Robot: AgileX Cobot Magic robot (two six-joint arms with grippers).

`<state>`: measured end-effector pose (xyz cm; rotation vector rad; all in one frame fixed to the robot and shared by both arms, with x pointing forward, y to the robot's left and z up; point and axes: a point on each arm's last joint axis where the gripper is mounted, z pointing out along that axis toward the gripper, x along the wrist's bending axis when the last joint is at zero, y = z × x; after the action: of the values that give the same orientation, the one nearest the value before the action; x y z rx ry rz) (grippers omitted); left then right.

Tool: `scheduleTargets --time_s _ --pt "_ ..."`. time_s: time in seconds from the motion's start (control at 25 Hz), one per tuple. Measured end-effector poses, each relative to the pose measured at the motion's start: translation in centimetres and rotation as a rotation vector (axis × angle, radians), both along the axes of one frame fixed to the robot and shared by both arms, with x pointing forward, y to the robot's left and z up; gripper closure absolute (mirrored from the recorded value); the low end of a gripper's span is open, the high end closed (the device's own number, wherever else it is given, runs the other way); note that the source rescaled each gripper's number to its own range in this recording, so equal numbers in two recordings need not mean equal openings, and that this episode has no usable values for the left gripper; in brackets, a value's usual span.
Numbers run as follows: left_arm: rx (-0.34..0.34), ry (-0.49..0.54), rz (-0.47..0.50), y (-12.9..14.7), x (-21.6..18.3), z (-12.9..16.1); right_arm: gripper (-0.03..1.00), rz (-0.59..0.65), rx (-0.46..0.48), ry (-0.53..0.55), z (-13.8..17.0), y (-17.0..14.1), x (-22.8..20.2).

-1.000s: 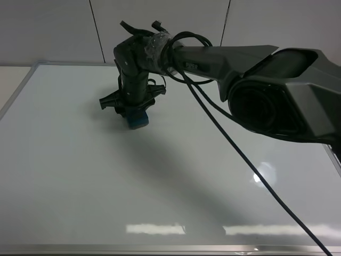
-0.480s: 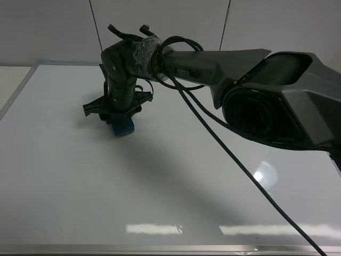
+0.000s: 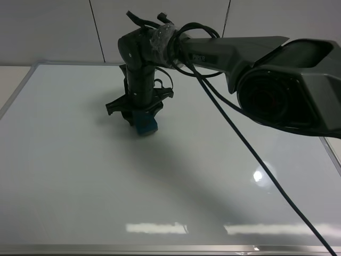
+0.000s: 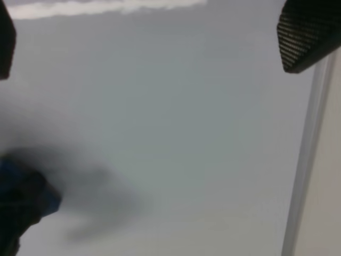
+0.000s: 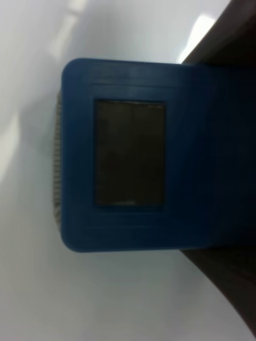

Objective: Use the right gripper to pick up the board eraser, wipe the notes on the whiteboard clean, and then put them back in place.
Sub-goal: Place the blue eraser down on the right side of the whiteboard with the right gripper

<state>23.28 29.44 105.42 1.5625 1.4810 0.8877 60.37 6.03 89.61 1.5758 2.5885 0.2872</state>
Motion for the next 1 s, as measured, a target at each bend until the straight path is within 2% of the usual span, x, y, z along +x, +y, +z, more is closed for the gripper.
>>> scheduleTargets --time_s 0.28,0.44,0.68,0.76,0.8,1.0 --pt "0.000 0.000 0.000 0.0 0.0 0.0 0.97 0.005 -0.031 0.006 3.2 -2.4 0.9" --pt "0.000 0.000 0.000 0.0 0.0 0.0 0.97 -0.018 -0.020 0.018 4.5 -5.3 0.7" --pt "0.000 0.000 0.000 0.0 0.0 0.0 0.97 -0.108 0.018 -0.012 6.5 -12.8 -1.3" --pt "0.000 0.000 0.000 0.0 0.0 0.0 0.97 -0.139 0.027 -0.003 6.5 -15.6 -2.6" --pt "0.000 0.000 0.000 0.0 0.0 0.0 0.97 -0.139 0.027 -0.003 6.5 -15.6 -2.6" --pt "0.000 0.000 0.000 0.0 0.0 0.0 0.97 -0.220 0.049 -0.029 7.3 -22.2 -5.4"
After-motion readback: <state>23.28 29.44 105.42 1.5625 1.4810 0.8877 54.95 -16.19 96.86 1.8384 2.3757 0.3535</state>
